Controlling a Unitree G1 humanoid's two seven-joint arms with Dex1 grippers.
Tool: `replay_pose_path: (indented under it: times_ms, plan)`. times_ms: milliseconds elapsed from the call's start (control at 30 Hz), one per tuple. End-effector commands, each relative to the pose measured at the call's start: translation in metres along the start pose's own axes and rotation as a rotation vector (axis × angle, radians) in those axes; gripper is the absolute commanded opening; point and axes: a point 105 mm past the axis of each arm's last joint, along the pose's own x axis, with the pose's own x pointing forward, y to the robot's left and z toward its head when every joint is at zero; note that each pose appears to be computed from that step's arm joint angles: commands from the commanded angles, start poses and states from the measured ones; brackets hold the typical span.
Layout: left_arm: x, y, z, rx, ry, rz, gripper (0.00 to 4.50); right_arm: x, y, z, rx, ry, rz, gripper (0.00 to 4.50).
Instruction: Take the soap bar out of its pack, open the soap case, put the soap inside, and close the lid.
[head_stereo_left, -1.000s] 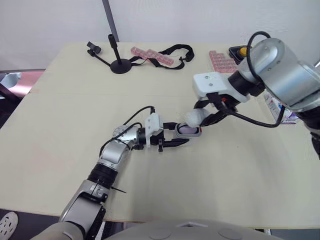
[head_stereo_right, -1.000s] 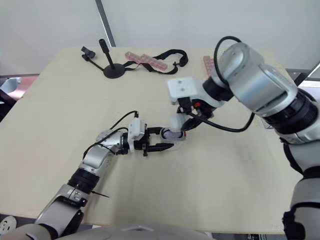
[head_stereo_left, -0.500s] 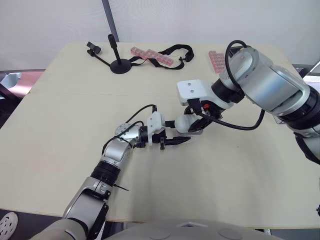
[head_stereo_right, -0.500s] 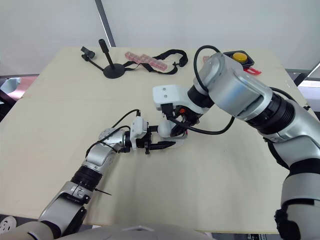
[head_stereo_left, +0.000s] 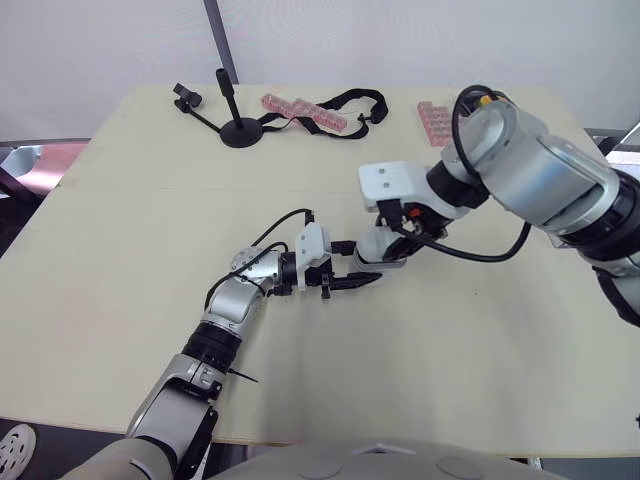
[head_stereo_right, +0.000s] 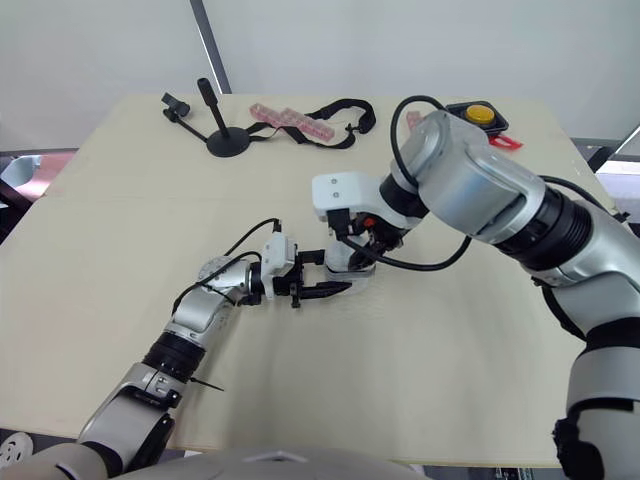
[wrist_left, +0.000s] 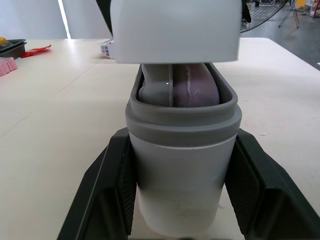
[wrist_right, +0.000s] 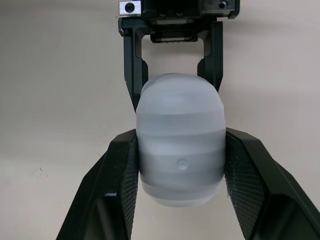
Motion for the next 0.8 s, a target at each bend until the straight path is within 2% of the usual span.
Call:
replay_pose_path:
  times_ms: [33,233,800]
  plan:
    - [-0.001,-0.001,-0.004,0.002,0.027,0.004,1.91,-0.005,0.001,0.005,-0.032,0.006,-0.018,1.94]
    - [-0.001,-0.001,-0.004,0.001,0.026,0.007,1.91,0.009,0.004,0.005,-0.020,0.014,0.015,1.94]
    - [0.000,-0.001,-0.005,-0.004,0.028,0.014,1.91,0.019,0.004,0.007,-0.020,0.049,0.034,1.94]
